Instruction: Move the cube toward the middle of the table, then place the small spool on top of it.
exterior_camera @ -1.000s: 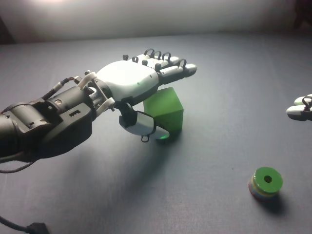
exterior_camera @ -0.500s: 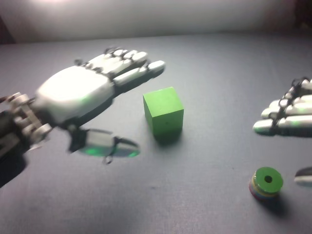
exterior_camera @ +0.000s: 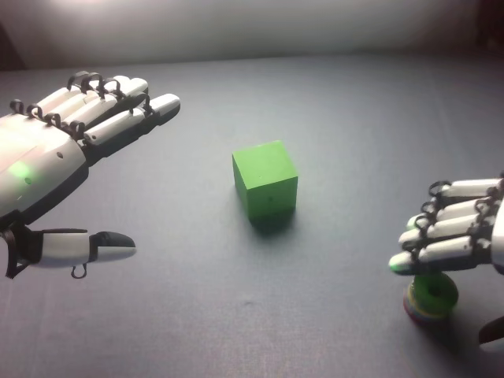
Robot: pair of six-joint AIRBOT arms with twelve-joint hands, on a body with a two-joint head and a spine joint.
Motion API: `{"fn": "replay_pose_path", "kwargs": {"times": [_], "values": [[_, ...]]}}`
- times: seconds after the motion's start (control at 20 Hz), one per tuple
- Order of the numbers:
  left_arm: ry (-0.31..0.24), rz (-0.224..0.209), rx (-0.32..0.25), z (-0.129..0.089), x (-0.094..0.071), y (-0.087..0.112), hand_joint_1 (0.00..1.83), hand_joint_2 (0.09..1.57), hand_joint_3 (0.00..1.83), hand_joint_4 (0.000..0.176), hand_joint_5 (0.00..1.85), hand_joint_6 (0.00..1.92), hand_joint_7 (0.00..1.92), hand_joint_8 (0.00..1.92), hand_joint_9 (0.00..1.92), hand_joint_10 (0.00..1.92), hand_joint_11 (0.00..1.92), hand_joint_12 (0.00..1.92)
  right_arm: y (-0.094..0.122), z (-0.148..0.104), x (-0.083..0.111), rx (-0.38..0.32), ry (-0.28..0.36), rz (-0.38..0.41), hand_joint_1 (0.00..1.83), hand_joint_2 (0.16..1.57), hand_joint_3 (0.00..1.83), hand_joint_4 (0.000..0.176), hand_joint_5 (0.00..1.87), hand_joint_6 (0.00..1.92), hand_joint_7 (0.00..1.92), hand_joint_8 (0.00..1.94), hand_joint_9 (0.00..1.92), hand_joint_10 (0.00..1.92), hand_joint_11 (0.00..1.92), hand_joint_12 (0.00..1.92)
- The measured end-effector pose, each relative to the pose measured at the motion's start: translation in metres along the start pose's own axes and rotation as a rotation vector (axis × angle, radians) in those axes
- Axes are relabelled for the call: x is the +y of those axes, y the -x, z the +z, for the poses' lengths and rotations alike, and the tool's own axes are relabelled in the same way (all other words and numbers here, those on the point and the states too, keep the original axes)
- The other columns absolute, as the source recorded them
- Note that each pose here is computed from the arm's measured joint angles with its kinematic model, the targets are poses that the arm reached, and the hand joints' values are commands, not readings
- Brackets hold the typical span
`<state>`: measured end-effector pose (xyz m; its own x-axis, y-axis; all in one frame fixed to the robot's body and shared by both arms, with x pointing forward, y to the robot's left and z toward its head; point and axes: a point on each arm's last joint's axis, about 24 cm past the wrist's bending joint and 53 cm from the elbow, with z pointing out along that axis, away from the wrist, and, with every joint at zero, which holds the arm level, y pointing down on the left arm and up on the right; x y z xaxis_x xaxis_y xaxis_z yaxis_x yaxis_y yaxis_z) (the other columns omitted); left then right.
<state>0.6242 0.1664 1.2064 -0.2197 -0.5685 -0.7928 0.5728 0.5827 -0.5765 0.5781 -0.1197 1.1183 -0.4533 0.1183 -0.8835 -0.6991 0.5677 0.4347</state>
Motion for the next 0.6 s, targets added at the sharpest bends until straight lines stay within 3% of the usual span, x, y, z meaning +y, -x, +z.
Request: {"fn": "replay_pose_path", "kwargs": {"times": [0.25,0.3,0.45,0.55,0.6], "values": [[-0.008,-0.008,0.011,-0.002,-0.004,-0.006,0.9,0.87,0.0,0.176,0.0,0.0,0.0,0.0,0.07,0.0,0.0,0.33,-0.012,0.013,-0.008,0.047,-0.023,-0.026,0.93,0.94,0.0,0.076,0.51,0.0,0.49,0.0,0.51,0.01,0.15,0.91],[-0.006,-0.007,0.013,-0.002,-0.004,-0.006,0.88,0.88,0.0,0.176,0.0,0.0,0.0,0.0,0.06,0.0,0.0,0.36,-0.015,0.015,-0.008,0.055,-0.024,-0.029,0.96,0.94,0.0,0.06,0.53,0.01,0.5,0.0,0.51,0.01,0.14,0.91],[-0.006,-0.006,0.019,-0.003,-0.003,-0.008,0.81,0.88,0.0,0.176,0.0,0.0,0.0,0.0,0.03,0.0,0.0,0.39,-0.017,0.018,-0.011,0.06,-0.031,-0.032,0.97,0.97,0.0,0.06,0.54,0.0,0.51,0.0,0.51,0.0,0.15,0.82],[-0.012,-0.01,0.028,-0.003,-0.006,-0.011,0.83,0.88,0.0,0.176,0.0,0.0,0.0,0.0,0.02,0.01,0.0,0.31,-0.014,0.021,-0.011,0.051,-0.028,-0.03,1.03,0.96,0.0,0.04,0.62,0.0,0.65,0.01,0.63,0.02,0.26,0.77],[-0.016,-0.007,0.033,-0.003,-0.007,-0.012,0.82,0.88,0.0,0.176,0.0,0.0,0.0,0.0,0.03,0.01,0.0,0.31,-0.014,0.022,-0.011,0.051,-0.027,-0.03,1.04,0.97,0.0,0.045,0.63,0.0,0.67,0.01,0.66,0.02,0.26,0.82]]}}
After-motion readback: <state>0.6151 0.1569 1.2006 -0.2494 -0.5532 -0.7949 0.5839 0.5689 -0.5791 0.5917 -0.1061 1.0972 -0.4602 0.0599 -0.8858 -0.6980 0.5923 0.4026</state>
